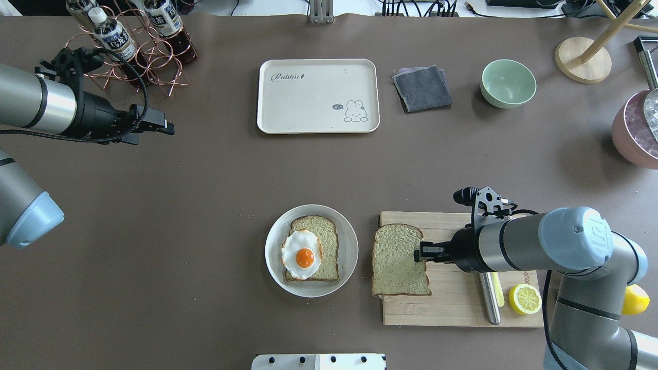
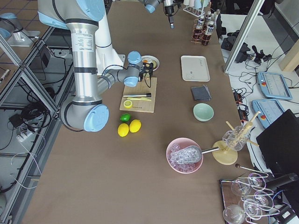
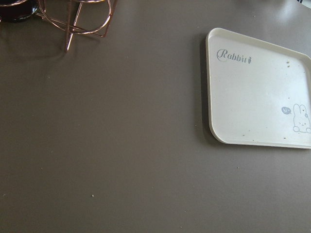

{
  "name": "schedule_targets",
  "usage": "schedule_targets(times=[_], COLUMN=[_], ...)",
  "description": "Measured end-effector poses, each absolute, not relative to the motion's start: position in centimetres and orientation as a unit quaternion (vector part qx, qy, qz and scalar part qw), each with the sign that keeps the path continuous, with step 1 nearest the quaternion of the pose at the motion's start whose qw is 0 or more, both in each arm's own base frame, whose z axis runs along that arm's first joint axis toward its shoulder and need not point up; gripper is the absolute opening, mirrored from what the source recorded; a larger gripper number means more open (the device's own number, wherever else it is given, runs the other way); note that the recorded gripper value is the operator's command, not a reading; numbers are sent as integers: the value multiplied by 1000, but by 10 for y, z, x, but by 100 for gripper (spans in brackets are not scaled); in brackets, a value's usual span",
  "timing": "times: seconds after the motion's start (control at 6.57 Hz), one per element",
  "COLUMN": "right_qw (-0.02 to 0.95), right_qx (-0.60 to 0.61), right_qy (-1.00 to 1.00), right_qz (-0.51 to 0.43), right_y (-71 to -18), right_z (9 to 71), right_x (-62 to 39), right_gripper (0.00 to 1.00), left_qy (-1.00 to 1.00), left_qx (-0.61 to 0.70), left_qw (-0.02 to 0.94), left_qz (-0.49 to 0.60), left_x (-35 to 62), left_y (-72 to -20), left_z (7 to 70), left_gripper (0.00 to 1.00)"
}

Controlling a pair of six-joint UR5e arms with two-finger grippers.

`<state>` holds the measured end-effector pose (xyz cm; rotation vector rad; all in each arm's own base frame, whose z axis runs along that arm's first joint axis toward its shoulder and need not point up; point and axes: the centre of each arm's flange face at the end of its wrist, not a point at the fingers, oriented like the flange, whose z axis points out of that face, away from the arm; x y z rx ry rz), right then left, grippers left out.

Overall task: Make sandwich and place on tray
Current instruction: 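Carry the bread slice over the egg and lay it on top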

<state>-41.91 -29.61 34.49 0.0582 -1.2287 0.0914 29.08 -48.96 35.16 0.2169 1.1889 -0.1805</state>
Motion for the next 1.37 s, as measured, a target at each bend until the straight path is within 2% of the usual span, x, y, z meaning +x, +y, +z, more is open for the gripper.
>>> schedule_targets(times=[0.61, 1.37], right_qw=[773, 790], right_qx=[22, 33], right_qy=[-630, -607], right_qz=[69, 78], right_y=[-318, -336], right_z=[261, 261], right_x=[-466, -549], right_gripper=[0, 0], left_qy=[552, 550], left_qx=[102, 101], left_qw=[823, 824], left_qz=[-89, -91], left_x=[293, 294], left_y=[-494, -495], left_z=[360, 364], left_gripper=[97, 97])
